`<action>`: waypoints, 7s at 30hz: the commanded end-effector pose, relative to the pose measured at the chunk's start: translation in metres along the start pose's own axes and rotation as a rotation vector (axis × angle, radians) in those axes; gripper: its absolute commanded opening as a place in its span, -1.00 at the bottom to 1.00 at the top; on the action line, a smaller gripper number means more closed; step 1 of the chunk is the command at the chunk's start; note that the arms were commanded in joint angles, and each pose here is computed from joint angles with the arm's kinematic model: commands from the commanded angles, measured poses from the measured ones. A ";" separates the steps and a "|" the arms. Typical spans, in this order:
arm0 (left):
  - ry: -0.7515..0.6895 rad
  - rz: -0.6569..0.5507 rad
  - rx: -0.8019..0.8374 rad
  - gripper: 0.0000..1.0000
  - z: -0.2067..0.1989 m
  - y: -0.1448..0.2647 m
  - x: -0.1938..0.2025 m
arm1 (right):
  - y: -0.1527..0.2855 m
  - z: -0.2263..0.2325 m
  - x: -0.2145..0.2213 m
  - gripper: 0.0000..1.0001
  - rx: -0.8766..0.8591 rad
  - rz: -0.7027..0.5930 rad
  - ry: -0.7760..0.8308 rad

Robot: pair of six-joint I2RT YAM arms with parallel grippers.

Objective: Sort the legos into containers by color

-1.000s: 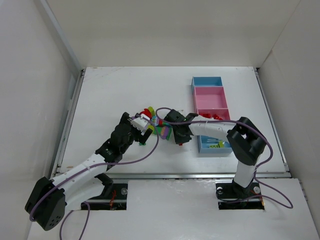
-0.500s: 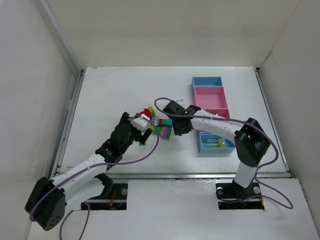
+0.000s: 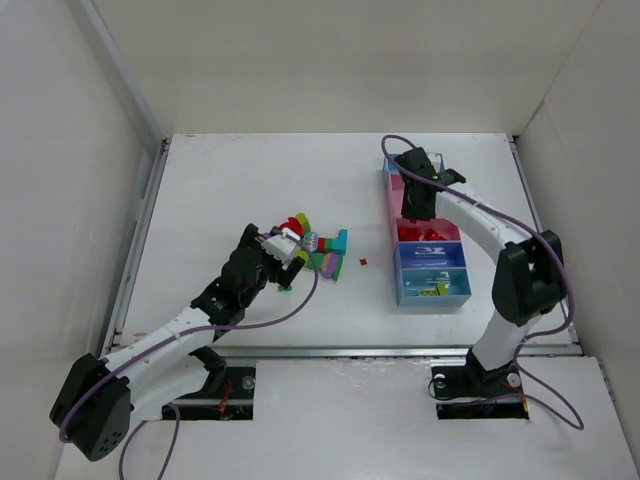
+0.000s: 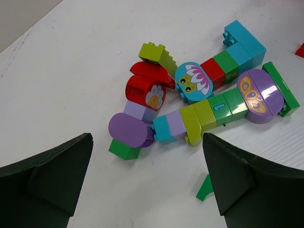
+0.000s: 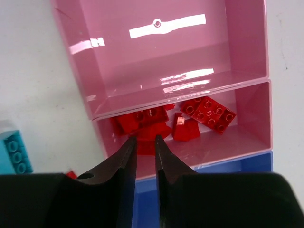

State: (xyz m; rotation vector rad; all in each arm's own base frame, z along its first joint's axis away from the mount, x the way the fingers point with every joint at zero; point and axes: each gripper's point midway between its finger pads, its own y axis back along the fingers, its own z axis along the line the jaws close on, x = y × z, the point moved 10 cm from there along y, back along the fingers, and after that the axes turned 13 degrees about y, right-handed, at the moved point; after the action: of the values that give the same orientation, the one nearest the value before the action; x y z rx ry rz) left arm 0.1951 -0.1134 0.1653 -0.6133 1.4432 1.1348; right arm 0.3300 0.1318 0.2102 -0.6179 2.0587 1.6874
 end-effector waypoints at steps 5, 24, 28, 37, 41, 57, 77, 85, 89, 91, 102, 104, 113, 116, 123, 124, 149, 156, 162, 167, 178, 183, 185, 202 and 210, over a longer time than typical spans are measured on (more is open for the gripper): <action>-0.002 -0.059 -0.018 1.00 0.001 -0.001 -0.012 | -0.020 -0.012 -0.004 -0.49 -0.021 0.010 -0.011; 0.001 -0.049 -0.026 1.00 0.004 -0.002 -0.008 | 0.043 0.075 0.027 0.28 -0.332 -0.096 0.442; 0.002 -0.056 -0.026 1.00 0.005 -0.001 -0.010 | 0.014 0.091 0.061 0.28 -0.375 0.067 0.405; 0.013 -0.065 -0.026 1.00 0.005 0.000 -0.011 | -0.019 0.113 0.070 0.28 -0.422 0.063 0.364; 0.013 -0.065 -0.026 1.00 0.005 0.000 -0.011 | -0.029 0.118 0.072 0.25 -0.416 0.082 0.380; 0.010 -0.047 -0.035 1.00 0.005 0.000 -0.006 | -0.031 0.130 0.090 -0.46 -0.325 0.104 0.413; 0.010 -0.047 -0.035 1.00 0.005 0.000 -0.006 | -0.013 0.118 0.098 -0.05 -0.436 0.105 0.500; 0.008 -0.038 -0.034 1.00 0.005 0.001 -0.002 | -0.016 0.112 0.108 -0.08 -0.435 0.109 0.521; 0.008 -0.038 -0.025 1.00 0.004 0.001 -0.002 | -0.022 0.118 0.110 -0.10 -0.427 0.114 0.532; 0.008 -0.038 -0.025 1.00 0.004 0.001 -0.002 | -0.026 0.120 0.107 -0.10 -0.404 0.103 0.546; 0.001 -0.047 -0.035 1.00 0.006 0.002 -0.004 | -0.023 0.124 0.109 -0.51 -0.431 0.098 0.557; 0.003 -0.056 -0.035 1.00 0.006 0.001 -0.005 | -0.025 0.123 0.112 -0.65 -0.428 0.107 0.560; 0.003 -0.056 -0.035 1.00 0.006 0.000 -0.008 | -0.001 0.119 0.093 -0.82 -0.416 0.030 0.460; 0.003 -0.056 -0.035 1.00 0.006 0.000 -0.008 | 0.016 0.110 0.075 -0.84 -0.375 -0.019 0.392; 0.003 -0.056 -0.035 1.00 0.006 0.000 -0.008 | 0.035 0.051 0.024 -0.90 -0.238 -0.127 0.088; 0.003 -0.056 -0.035 1.00 0.006 0.000 -0.008 | 0.039 0.039 0.021 -0.90 -0.229 -0.140 0.046; 0.005 -0.067 -0.027 1.00 0.005 0.002 -0.005 | 0.027 -0.037 -0.012 0.79 -0.059 -0.151 -0.079; 0.006 -0.028 -0.024 1.00 0.004 0.001 0.001 | 0.049 0.033 -0.017 0.79 -0.382 -0.234 0.228; 0.029 0.039 -0.012 1.00 0.000 -0.014 -0.006 | 0.037 0.106 -0.009 0.79 -0.529 -0.200 0.389; -0.001 0.030 -0.036 1.00 0.009 -0.044 -0.042 | 0.015 0.127 -0.030 0.79 -0.584 -0.181 0.305; -0.598 0.128 0.733 1.00 -0.023 -0.120 -0.057 | -0.013 0.065 -0.056 0.79 -0.557 -0.054 0.029; -0.589 0.191 0.939 1.00 -0.035 -0.153 -0.054 | 0.009 0.039 -0.069 0.79 -0.463 -0.130 0.059; -0.530 0.178 0.941 1.00 -0.039 -0.165 -0.056 | 0.015 0.034 -0.065 0.79 -0.463 -0.138 0.076; -0.461 0.541 1.095 0.05 -0.035 -0.203 -0.026 | 0.021 -0.002 -0.046 0.82 -0.424 -0.161 0.108; -0.531 0.602 1.007 0.02 -0.025 -0.196 -0.018 | 0.016 -0.016 -0.043 0.82 -0.383 -0.149 0.112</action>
State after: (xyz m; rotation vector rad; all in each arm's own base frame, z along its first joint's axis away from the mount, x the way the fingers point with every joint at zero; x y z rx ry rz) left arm 0.3672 -0.2305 0.1096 0.7737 1.5506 0.6928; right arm 0.3578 0.1301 0.2339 -0.9270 1.7379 2.0707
